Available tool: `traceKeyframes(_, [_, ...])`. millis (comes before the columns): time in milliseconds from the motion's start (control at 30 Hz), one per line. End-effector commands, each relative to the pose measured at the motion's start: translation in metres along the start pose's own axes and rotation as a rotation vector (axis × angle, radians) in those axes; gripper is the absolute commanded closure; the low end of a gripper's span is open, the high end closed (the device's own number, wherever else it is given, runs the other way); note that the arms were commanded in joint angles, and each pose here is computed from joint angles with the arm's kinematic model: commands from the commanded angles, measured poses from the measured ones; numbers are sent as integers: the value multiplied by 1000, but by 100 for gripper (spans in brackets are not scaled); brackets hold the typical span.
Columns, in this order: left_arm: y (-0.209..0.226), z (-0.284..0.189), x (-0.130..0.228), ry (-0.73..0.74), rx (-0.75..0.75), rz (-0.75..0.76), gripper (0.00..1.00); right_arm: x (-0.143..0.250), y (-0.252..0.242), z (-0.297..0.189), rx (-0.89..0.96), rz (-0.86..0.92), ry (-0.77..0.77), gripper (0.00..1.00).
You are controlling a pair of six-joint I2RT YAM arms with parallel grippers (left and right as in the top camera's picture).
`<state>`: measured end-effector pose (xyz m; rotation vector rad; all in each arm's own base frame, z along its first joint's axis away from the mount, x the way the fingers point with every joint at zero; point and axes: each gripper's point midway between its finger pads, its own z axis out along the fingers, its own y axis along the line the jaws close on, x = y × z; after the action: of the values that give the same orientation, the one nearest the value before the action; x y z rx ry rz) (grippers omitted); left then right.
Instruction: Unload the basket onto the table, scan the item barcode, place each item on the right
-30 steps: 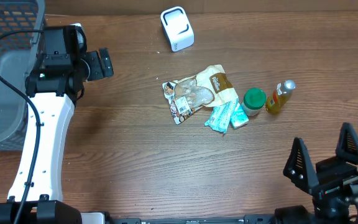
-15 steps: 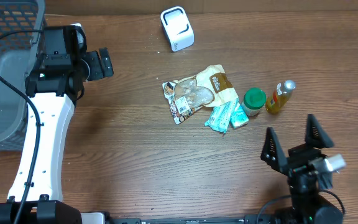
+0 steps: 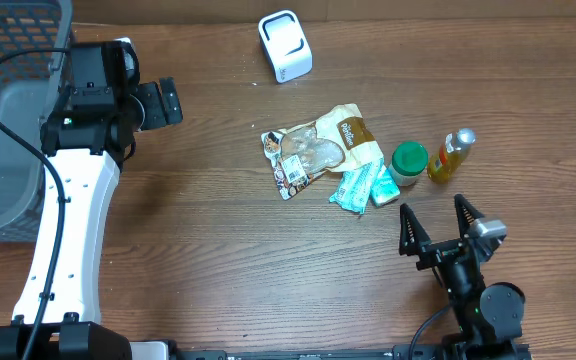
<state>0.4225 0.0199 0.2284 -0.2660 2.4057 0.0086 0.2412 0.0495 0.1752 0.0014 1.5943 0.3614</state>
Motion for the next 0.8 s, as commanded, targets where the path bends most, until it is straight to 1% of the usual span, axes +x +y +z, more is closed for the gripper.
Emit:
traceKeyframes(0, [4,-1,-5,-13,-14,17,0,4,-2,0,5,-94,6,0])
traceKeyframes(133, [4,-1,-5,-13,-14,17,0,4,-2,0,6,-170,7,0])
traceKeyframes(767, [4,-1,-5,-13,-14,17,0,4,-2,0,6,-162,6,0])
